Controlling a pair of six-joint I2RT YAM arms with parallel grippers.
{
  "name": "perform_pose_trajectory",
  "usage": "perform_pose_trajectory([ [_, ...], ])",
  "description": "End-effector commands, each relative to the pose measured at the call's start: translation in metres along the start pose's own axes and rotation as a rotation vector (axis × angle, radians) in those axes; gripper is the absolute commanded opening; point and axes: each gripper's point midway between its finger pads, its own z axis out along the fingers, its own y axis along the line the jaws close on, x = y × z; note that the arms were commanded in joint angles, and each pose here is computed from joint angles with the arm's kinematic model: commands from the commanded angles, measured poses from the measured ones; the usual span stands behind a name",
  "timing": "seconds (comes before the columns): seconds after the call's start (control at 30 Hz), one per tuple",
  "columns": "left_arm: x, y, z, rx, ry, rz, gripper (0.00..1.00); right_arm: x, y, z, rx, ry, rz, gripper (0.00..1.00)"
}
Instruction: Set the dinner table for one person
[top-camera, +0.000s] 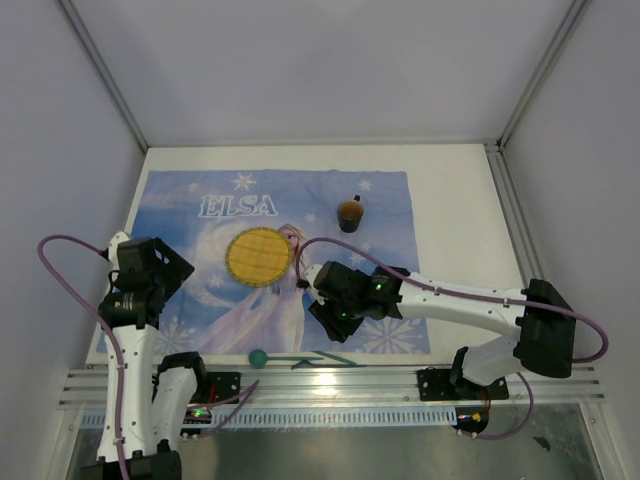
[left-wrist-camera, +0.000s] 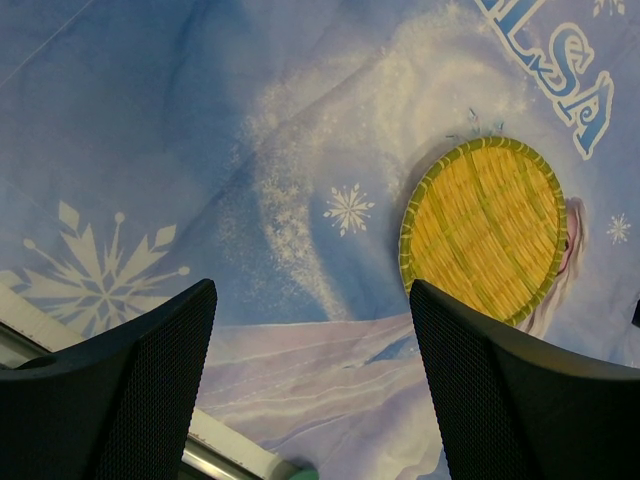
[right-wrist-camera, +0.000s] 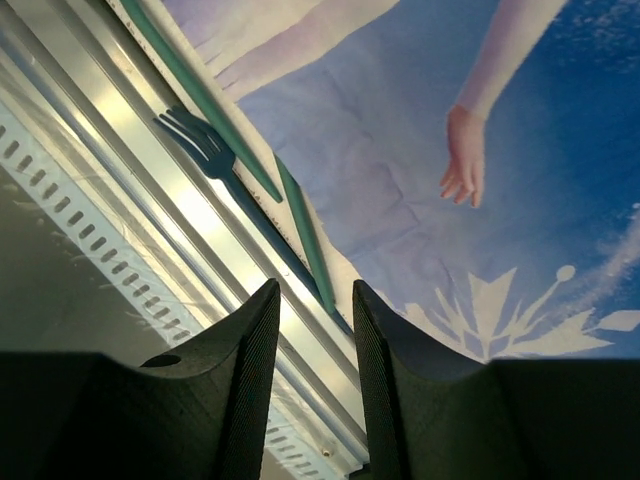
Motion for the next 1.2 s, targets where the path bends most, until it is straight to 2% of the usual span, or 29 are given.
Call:
perform_pose_trajectory([
  [0.0,-0.003,-0.006,0.001,0.023,-0.009,-0.007,0.81,0.001,0.004,0.014,0.057,-0.007,-0.042,0.39],
  [0.47,-0.002,-0.009,0.001,0.033,-0.004,0.006,0.81,0.04,0.002,0.049,0.098,0.079,-0.074,0.37],
  [1.17,0.001,-0.009,0.0,0.032,0.004,0.019,0.81,0.055,0.033,0.066,0.003,0.12,-0.076,0.34],
])
